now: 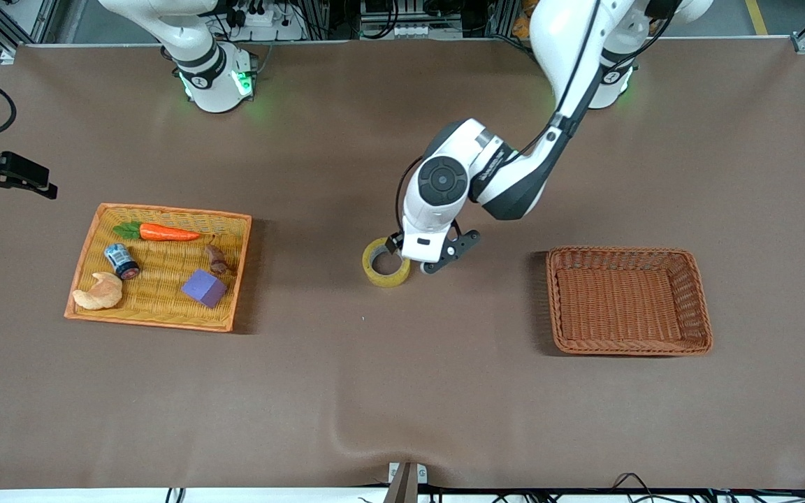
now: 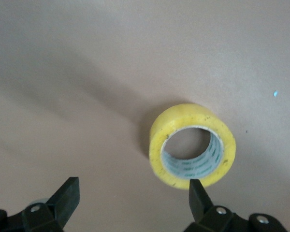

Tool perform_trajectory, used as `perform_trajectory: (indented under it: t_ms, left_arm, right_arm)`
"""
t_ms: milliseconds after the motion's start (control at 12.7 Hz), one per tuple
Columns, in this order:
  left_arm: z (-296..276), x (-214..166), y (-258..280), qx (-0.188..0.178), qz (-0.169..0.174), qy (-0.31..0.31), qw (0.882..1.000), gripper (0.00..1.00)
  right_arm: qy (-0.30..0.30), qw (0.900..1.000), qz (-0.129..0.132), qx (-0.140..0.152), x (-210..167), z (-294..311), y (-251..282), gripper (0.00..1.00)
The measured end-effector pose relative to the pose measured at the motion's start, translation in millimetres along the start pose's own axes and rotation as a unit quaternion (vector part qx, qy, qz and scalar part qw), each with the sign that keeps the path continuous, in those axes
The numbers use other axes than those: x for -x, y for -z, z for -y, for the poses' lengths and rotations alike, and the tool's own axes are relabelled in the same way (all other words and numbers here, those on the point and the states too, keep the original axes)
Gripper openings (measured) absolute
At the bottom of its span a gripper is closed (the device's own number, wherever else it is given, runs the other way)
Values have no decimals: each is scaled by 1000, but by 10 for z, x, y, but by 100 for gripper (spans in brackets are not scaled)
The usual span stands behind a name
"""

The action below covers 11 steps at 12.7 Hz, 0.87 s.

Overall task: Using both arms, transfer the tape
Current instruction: 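Retract the right gripper while the left gripper reaches toward the tape, then lower the left gripper and close it on the tape rim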

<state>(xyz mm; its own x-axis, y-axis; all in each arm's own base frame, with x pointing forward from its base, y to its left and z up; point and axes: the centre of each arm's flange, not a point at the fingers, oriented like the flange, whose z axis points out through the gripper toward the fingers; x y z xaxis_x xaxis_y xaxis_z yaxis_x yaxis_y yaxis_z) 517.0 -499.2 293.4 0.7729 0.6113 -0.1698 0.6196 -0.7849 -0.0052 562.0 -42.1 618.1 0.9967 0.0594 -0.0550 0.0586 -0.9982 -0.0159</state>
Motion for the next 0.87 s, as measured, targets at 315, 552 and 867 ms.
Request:
perform_trajectory:
  t_ms: [315,552,867]
  left_arm:
    - [-77,310,-488,-9,-66,48,997,100]
    - [-73,345,-672,-17,-71,54,996,100]
    - [-92,262,-843,-7,-73,76,994,100]
  right_arm:
    - [-9,1000,-9,9,12,-2,50,100]
    - [-14,1000,-12,9,-9,42,34,100]
    - [-21,1000,-16,10,-16,43,38,100]
